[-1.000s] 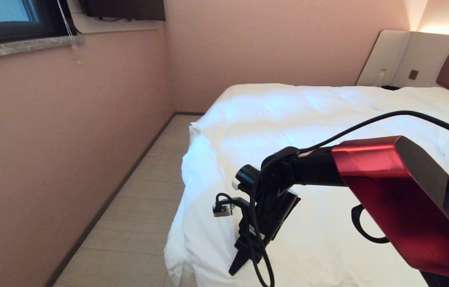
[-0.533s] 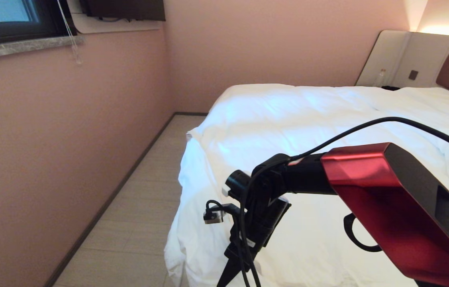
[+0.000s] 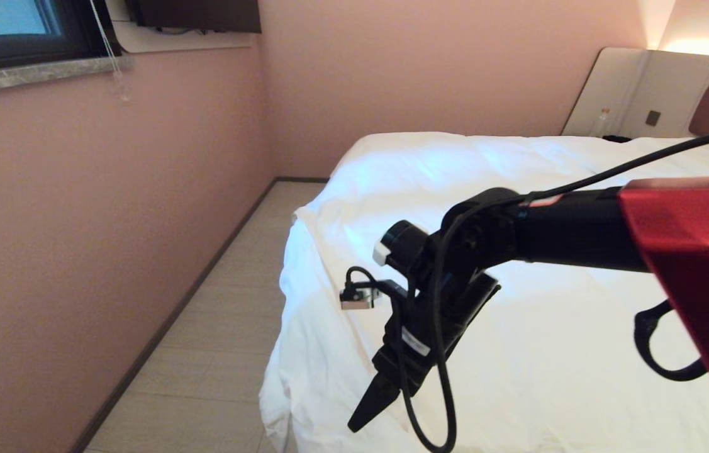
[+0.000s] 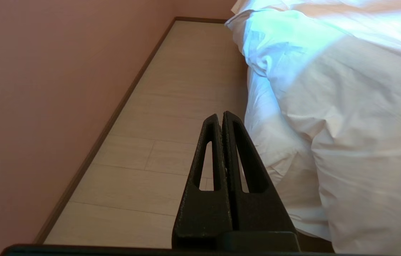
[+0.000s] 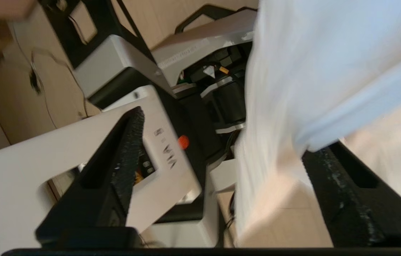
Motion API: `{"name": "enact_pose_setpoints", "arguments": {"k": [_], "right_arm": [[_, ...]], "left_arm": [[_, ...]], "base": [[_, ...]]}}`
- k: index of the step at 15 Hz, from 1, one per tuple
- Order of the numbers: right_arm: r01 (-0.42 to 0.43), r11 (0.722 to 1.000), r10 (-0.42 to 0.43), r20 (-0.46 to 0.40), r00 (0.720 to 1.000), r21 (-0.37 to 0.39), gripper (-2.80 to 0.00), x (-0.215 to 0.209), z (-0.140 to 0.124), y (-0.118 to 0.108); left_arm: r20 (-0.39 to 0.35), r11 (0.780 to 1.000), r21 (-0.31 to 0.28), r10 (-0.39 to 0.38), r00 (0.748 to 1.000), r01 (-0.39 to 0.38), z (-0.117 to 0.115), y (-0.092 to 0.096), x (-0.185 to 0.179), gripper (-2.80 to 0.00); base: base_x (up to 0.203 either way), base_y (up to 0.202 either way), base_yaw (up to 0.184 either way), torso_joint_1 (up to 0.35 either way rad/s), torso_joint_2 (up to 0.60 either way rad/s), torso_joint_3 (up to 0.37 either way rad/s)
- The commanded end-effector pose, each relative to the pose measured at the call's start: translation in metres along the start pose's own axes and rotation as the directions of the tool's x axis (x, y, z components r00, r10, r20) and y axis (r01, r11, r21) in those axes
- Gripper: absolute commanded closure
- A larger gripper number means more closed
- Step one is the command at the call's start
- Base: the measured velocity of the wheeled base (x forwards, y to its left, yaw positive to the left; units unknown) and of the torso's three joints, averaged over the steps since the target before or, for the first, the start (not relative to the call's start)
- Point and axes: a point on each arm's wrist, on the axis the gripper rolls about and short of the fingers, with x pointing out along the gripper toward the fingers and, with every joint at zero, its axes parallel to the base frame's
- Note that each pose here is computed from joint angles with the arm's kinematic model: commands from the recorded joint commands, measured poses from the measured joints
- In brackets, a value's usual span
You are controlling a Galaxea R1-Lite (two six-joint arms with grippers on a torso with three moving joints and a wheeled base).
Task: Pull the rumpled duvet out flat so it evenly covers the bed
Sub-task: Flatten the corners of the folded blanket
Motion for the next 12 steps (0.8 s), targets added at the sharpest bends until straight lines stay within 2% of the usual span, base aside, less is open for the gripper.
{"name": "enact_pose_setpoints", "arguments": {"k": [1, 4, 8, 10, 12], "right_arm": [[0.030, 0.999, -0.031, 0.021, 0.999, 0.044, -2.80, -0.041, -0.014, 0.026], [0.059, 0.991, -0.063, 0.029, 0.998, 0.123, -2.80, -0.071, -0.032, 0.036], [0.083, 0.985, -0.099, 0.101, 0.990, 0.148, -2.80, -0.107, -0.053, 0.045], [0.099, 0.975, -0.124, 0.118, 0.985, 0.201, -2.80, -0.117, -0.060, 0.032], [0.115, 0.950, -0.157, 0.128, 0.979, 0.292, -2.80, -0.126, -0.068, 0.004]], "left_arm": [[0.000, 1.000, -0.001, 0.000, 1.000, 0.000, 0.000, 0.000, 0.000, 0.00], [0.000, 1.000, -0.001, 0.000, 1.000, 0.000, 0.000, 0.000, 0.000, 0.00], [0.000, 1.000, -0.001, 0.000, 1.000, 0.000, 0.000, 0.000, 0.000, 0.00], [0.000, 1.000, -0.001, 0.000, 1.000, 0.000, 0.000, 0.000, 0.000, 0.00], [0.000, 1.000, -0.001, -0.001, 1.000, 0.001, 0.000, 0.000, 0.000, 0.00]], "base": [[0.000, 0.000, 0.000, 0.000, 0.00, 0.000], [0.000, 0.000, 0.000, 0.000, 0.00, 0.000], [0.000, 0.000, 0.000, 0.000, 0.00, 0.000], [0.000, 0.000, 0.000, 0.000, 0.00, 0.000], [0.000, 0.000, 0.000, 0.000, 0.00, 0.000]]}}
